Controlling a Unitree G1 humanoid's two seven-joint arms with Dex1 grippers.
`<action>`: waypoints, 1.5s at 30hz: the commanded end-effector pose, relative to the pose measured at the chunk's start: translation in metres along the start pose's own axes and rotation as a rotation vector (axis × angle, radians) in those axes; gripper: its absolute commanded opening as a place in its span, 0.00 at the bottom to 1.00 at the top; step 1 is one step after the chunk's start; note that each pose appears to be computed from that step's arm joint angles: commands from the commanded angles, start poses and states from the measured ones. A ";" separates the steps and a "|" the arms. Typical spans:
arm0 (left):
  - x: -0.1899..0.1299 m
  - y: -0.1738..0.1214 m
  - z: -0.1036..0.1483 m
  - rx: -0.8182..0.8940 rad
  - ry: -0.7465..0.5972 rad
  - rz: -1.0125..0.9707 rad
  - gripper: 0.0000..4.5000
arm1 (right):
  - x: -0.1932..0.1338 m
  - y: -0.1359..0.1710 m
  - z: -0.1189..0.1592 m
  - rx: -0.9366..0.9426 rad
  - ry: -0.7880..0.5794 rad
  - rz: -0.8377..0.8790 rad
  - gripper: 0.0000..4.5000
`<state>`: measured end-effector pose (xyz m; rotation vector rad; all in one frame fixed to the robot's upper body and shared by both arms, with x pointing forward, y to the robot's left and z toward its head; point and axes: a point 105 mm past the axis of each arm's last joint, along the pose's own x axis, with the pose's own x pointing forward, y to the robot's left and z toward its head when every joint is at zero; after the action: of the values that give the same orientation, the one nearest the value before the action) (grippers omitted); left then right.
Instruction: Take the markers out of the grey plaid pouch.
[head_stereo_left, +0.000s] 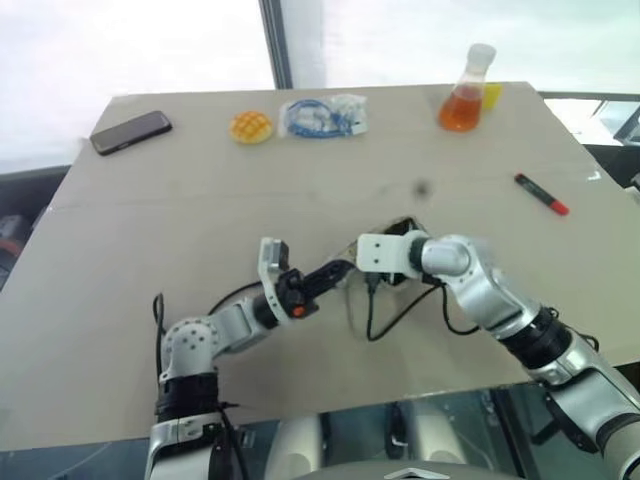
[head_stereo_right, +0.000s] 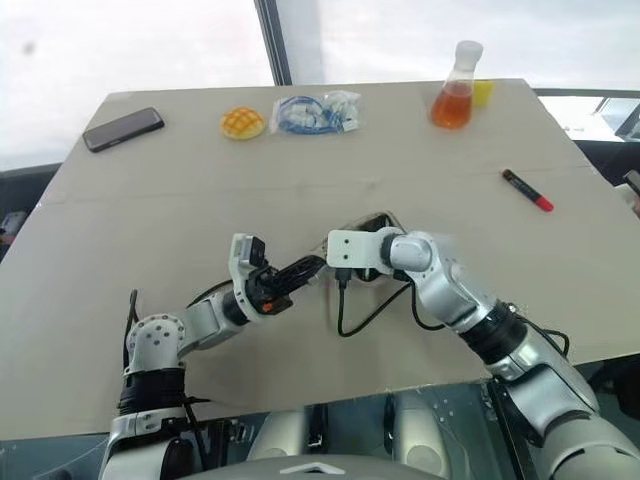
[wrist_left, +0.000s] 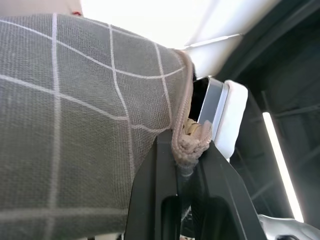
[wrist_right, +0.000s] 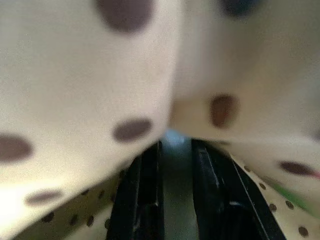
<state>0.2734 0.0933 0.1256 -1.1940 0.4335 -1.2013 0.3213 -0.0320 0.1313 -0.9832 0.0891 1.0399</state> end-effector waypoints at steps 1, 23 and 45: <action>-0.004 -0.009 0.018 0.049 -0.053 -0.030 0.00 | -0.038 -0.013 0.031 0.082 -0.139 -0.038 0.09; -0.007 -0.006 0.032 0.534 0.099 0.048 0.00 | -0.073 -0.016 -0.064 0.022 0.330 -0.086 0.09; -0.001 0.010 0.060 1.161 0.136 0.212 0.00 | -0.062 -0.016 -0.077 0.017 0.291 -0.095 0.06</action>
<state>0.3101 0.0863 0.1233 -0.1636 0.0234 -1.2133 0.3091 -0.0879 0.1203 -1.0528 0.2105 0.9720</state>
